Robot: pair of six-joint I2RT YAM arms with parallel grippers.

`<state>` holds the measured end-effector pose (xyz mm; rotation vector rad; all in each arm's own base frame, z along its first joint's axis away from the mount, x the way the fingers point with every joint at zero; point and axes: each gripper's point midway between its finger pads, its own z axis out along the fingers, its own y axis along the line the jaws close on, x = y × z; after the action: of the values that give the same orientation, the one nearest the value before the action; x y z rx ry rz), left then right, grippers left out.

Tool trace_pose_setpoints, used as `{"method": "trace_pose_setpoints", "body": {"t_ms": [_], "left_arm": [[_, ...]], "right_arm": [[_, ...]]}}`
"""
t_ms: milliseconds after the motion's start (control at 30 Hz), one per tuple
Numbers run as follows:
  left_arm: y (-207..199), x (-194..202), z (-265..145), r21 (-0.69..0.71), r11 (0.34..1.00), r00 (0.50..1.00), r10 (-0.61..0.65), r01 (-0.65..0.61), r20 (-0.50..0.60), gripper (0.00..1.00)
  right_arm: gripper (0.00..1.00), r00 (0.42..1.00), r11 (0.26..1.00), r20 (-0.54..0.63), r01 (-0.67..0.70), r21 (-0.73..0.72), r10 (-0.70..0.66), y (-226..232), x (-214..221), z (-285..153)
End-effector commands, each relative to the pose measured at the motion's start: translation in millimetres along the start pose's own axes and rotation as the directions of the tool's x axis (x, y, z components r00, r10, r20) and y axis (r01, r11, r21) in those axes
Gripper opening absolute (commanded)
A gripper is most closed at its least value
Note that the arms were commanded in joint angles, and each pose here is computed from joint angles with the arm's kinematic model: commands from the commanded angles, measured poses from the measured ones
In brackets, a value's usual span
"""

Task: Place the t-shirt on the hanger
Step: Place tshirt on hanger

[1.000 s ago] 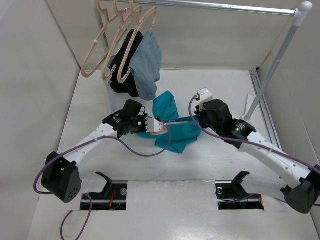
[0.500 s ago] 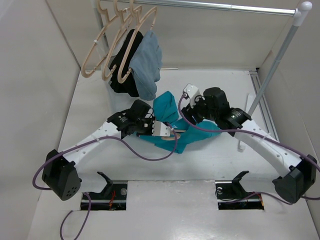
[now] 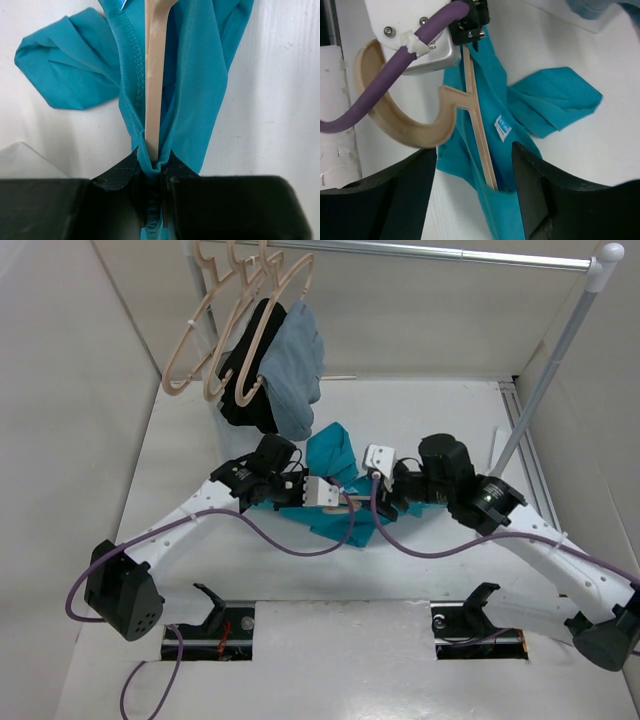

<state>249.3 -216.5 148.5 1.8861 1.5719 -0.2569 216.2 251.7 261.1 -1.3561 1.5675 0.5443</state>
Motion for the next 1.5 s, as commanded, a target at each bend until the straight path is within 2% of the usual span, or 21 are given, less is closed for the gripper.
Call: {"method": "trace_pose_setpoints", "body": {"t_ms": [0, 167, 300, 400, 433, 533, 600, 667, 733, 767, 800, 833, 867, 967, 1133, 1200, 1267, 1333, 1367, 1400, 1467], "left_arm": [[9.7, -33.8, -19.1, -0.023, 0.999, 0.992, 0.028, -0.025, 0.122, 0.00], [9.7, -35.2, -21.7, -0.029, 0.999, 0.992, 0.019, -0.016, 0.127, 0.00], [9.7, -36.4, -24.9, -0.029, 0.999, 0.989, -0.009, 0.013, 0.144, 0.00], [18.1, -35.8, -29.7, -0.046, 0.998, 0.986, -0.033, 0.041, 0.163, 0.00], [17.7, -36.4, -30.3, -0.038, 0.998, 0.983, -0.047, 0.055, 0.177, 0.00], [24.3, -41.2, -37.6, -0.036, 0.996, 0.972, -0.068, 0.078, 0.225, 0.00], [26.7, -44.8, -41.3, -0.030, 0.996, 0.964, -0.073, 0.083, 0.255, 0.00], [24.6, -46.3, -44.6, -0.022, 0.997, 0.960, -0.069, 0.078, 0.270, 0.00], [25.8, -46.6, -48.1, -0.029, 0.996, 0.958, -0.069, 0.080, 0.279, 0.00], [22.3, -48.2, -49.0, -0.007, 0.996, 0.952, -0.079, 0.085, 0.297, 0.00], [21.0, -50.3, -49.1, 0.001, 0.997, 0.948, -0.079, 0.083, 0.307, 0.00], [23.4, -47.2, -50.2, -0.006, 0.996, 0.949, -0.086, 0.092, 0.304, 0.00], [23.4, -47.2, -50.2, -0.006, 0.996, 0.949, -0.086, 0.092, 0.304, 0.00], [23.8, -47.2, -50.2, -0.009, 0.996, 0.950, -0.077, 0.083, 0.304, 0.00], [23.2, -47.3, -52.0, -0.008, 0.998, 0.952, -0.063, 0.068, 0.300, 0.00], [22.8, -48.7, -52.1, -0.006, 0.998, 0.950, -0.053, 0.058, 0.307, 0.00], [22.3, -49.7, -53.1, 0.004, 0.998, 0.945, -0.067, 0.069, 0.321, 0.00], [25.0, -53.0, -56.9, 0.001, 0.998, 0.938, -0.065, 0.069, 0.340, 0.00], [25.4, -52.8, -58.5, 0.009, 0.996, 0.932, -0.083, 0.085, 0.352, 0.00], [24.6, -54.2, -58.7, 0.014, 0.996, 0.930, -0.083, 0.083, 0.359, 0.00], [25.1, -50.2, -59.6, 0.014, 0.995, 0.931, -0.096, 0.097, 0.352, 0.00]], "right_arm": [[0.66, 0.996, 0.996, 0.072, 0.054, -0.074, -0.049, 8.1, -12.4, 21.5], [0.66, 0.995, 0.992, 0.080, 0.060, -0.110, -0.052, 6.2, -11.9, 42.0], [0.64, 0.999, 0.991, 0.043, 0.039, -0.130, -0.034, 6.1, 0.8, 57.2], [0.51, 0.999, 0.989, 0.037, 0.029, -0.144, -0.023, 9.2, 8.0, 63.1], [0.41, 0.999, 0.990, 0.033, 0.028, -0.136, -0.024, 7.0, 9.5, 65.8], [0.30, 0.999, 0.995, 0.035, -0.029, -0.099, 0.032, -1.2, 15.9, 68.3], [0.27, 0.996, 0.994, 0.020, -0.089, -0.061, 0.090, -10.0, 28.4, 68.7], [0.07, 0.991, 0.992, 0.026, -0.128, -0.009, 0.128, -25.8, 34.4, 66.2], [0.00, 0.987, 0.987, 0.025, -0.159, 0.010, 0.159, -30.4, 38.1, 61.3], [0.04, 0.988, 0.989, 0.050, -0.147, 0.010, 0.147, -30.7, 30.8, 57.7], [0.13, 0.987, 0.988, 0.052, -0.151, 0.011, 0.151, -31.0, 33.0, 54.9], [0.30, 0.989, 0.991, 0.063, -0.132, 0.005, 0.131, -30.3, 29.6, 52.8], [0.54, 0.991, 0.993, 0.072, -0.115, -0.015, 0.116, -27.4, 27.7, 53.0], [0.63, 0.995, 0.997, 0.061, -0.075, -0.026, 0.076, -26.3, 21.8, 49.6], [0.61, 0.997, 0.997, -0.046, -0.065, 0.028, 0.066, -32.6, 38.6, 53.4], [0.58, 0.997, 0.997, -0.040, -0.060, 0.041, 0.061, -35.7, 37.0, 53.6], [0.44, 0.998, 0.998, -0.035, -0.060, 0.031, 0.061, -35.4, 37.0, 57.3], [0.25, 0.997, 0.997, -0.034, -0.068, 0.022, 0.069, -32.4, 36.7, 61.9], [0.05, 0.996, 0.997, -0.043, -0.073, 0.018, 0.073, -32.0, 39.8, 64.5], [0.00, 0.996, 0.996, -0.035, -0.086, 0.022, 0.086, -33.1, 36.0, 63.9], [0.00, 0.993, 0.993, -0.027, -0.114, 0.026, 0.115, -33.0, 33.9, 64.2]]}}
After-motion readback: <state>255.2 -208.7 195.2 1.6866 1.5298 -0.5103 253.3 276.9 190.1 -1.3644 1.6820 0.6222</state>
